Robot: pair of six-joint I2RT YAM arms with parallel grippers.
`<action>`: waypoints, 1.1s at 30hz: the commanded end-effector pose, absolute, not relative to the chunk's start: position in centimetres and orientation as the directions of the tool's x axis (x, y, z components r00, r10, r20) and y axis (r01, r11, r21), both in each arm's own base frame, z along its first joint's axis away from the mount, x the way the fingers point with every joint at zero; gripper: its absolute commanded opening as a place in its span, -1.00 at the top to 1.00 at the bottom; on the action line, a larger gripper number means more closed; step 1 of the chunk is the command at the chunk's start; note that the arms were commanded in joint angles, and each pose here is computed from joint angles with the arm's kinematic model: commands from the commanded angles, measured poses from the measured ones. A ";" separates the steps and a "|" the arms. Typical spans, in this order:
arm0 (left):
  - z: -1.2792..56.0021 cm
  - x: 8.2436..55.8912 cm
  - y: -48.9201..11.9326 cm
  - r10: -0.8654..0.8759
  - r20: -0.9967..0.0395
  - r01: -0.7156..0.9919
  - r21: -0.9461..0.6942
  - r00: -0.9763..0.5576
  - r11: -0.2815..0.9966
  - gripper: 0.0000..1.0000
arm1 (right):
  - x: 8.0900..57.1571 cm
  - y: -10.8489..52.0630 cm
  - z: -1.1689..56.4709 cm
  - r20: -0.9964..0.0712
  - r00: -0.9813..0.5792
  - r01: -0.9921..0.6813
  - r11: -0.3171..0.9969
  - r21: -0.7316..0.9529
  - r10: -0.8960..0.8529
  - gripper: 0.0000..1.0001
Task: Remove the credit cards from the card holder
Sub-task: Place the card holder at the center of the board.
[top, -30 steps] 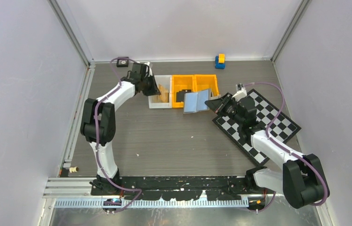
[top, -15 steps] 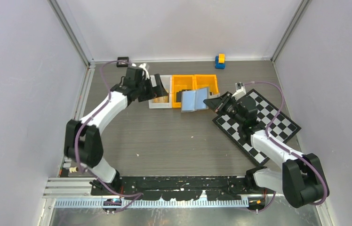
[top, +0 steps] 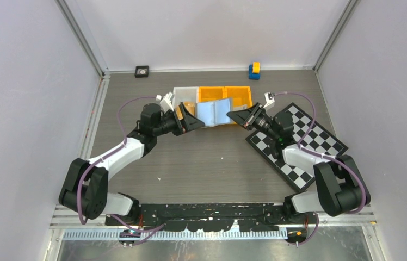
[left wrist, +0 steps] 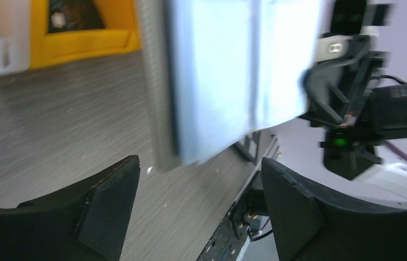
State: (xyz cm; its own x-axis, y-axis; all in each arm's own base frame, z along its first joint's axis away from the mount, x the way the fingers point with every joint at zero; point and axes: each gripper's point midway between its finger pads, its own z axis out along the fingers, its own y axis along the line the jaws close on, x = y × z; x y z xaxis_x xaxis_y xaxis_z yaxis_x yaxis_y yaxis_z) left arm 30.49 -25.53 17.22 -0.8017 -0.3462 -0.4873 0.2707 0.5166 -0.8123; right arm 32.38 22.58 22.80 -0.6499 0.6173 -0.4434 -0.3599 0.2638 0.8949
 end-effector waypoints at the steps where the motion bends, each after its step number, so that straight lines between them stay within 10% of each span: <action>1: 22.8 30.6 -27.6 -0.364 -0.541 0.441 -0.837 -0.758 0.325 -0.63 | 31.8 23.6 25.7 -0.437 -0.661 -0.448 0.147 0.882 0.610 0.99; 11: 22.9 31.3 -26.8 -0.401 -0.520 0.442 -0.853 -0.754 0.277 -0.21 | 31.5 25.5 24.4 -0.443 -0.699 -0.442 0.149 0.885 0.561 0.99; 16: 23.4 31.1 -26.6 -0.400 -0.540 0.467 -0.842 -0.741 0.271 0.49 | 31.2 26.4 24.2 -0.460 -0.709 -0.447 0.165 0.879 0.535 0.99; 26: 22.3 31.6 -25.0 -0.417 -0.547 0.409 -0.831 -0.726 0.377 0.22 | 31.7 25.6 22.6 -0.521 -0.672 -0.405 0.327 0.854 0.526 0.99; 33: 21.8 31.7 -25.0 -0.410 -0.541 0.399 -0.833 -0.734 0.383 0.60 | 31.5 26.3 22.4 -0.519 -0.688 -0.411 0.317 0.855 0.506 0.99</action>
State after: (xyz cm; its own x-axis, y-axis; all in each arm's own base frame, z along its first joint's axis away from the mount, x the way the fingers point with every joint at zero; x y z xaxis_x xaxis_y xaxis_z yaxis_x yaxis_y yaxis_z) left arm 31.48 -25.32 20.89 -0.7635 -0.4091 -0.4997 0.3582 0.3756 -0.8548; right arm 31.12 25.80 19.98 -0.7285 0.5059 -0.4618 -0.3350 0.3249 0.8844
